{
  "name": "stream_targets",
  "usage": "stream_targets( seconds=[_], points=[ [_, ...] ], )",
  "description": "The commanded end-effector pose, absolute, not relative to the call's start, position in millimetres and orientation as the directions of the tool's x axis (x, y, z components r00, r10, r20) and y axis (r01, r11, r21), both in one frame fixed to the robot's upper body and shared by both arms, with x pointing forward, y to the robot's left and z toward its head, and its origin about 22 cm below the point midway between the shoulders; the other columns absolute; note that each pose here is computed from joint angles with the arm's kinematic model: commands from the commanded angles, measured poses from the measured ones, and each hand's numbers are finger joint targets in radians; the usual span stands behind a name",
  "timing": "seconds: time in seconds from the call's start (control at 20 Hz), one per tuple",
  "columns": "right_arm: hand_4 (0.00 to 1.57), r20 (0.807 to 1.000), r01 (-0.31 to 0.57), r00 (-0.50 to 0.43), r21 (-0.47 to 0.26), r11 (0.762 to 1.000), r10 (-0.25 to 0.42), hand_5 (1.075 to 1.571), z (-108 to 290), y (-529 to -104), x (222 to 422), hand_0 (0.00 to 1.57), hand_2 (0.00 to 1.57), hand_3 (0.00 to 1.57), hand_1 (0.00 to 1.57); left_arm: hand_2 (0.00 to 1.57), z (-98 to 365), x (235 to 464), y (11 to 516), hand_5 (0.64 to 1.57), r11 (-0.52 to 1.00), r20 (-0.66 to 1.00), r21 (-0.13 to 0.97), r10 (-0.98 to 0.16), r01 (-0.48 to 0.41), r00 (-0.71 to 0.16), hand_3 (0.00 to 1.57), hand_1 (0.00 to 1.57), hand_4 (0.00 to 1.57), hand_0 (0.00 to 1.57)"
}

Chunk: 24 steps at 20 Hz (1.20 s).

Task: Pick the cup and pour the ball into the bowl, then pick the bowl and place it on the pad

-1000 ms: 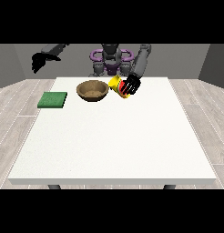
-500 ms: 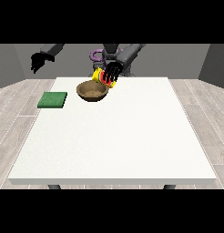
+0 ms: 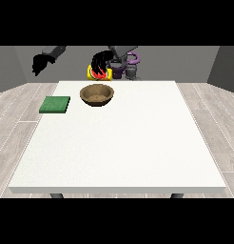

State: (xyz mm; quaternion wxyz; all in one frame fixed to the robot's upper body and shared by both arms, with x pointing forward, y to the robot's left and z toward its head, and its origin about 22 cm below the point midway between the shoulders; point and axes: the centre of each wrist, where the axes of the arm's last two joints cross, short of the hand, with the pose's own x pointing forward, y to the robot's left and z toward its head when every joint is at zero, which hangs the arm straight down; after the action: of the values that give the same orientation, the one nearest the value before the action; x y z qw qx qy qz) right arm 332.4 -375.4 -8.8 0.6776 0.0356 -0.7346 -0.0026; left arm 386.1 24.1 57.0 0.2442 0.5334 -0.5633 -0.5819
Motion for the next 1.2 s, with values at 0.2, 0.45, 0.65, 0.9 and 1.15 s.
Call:
stream_targets(
  seconds=[0.2,0.45,0.65,0.9,1.15],
  points=[
    [0.75,0.996,-0.032,-0.077,0.04,0.999,-0.042,1.535,-15.9,-394.3,321.8,0.0,0.13,0.28,0.0,1.57,68.9,380.9,-3.2,1.434,-0.672,-0.813,0.58,-0.518,-0.461,-0.267,1.57,1.54,1.26,1.54],
    [0.75,0.996,0.016,-0.071,0.05,0.999,-0.048,1.536,-12.2,-409.9,317.6,0.0,0.04,0.28,0.0,1.57,71.9,368.3,-13.6,1.45,-0.688,-0.842,0.539,-0.449,-0.486,-0.298,1.57,1.51,1.23,1.51],
    [0.76,0.997,0.01,-0.029,0.069,0.998,-0.068,1.543,-28.0,-387.7,315.7,0.0,0.0,0.26,0.0,1.57,64.9,372.2,5.0,1.47,-0.682,-0.816,0.578,-0.465,-0.448,-0.344,1.57,1.51,1.21,1.51],
    [0.76,0.996,0.009,-0.011,0.085,0.996,-0.085,1.543,-43.3,-389.4,299.7,0.0,0.0,0.26,0.0,1.57,83.7,382.5,23.3,1.458,-0.208,-0.264,0.955,-0.922,-0.213,-0.281,1.57,0.0,1.24,0.0],
    [0.75,0.994,-0.006,-0.008,0.107,0.994,-0.107,1.556,-46.6,-359.7,309.4,0.0,0.21,0.25,0.0,1.57,74.5,389.1,64.0,1.567,0.177,0.152,0.961,-0.98,-0.212,-0.131,1.57,0.49,0.95,0.49]
  ],
)
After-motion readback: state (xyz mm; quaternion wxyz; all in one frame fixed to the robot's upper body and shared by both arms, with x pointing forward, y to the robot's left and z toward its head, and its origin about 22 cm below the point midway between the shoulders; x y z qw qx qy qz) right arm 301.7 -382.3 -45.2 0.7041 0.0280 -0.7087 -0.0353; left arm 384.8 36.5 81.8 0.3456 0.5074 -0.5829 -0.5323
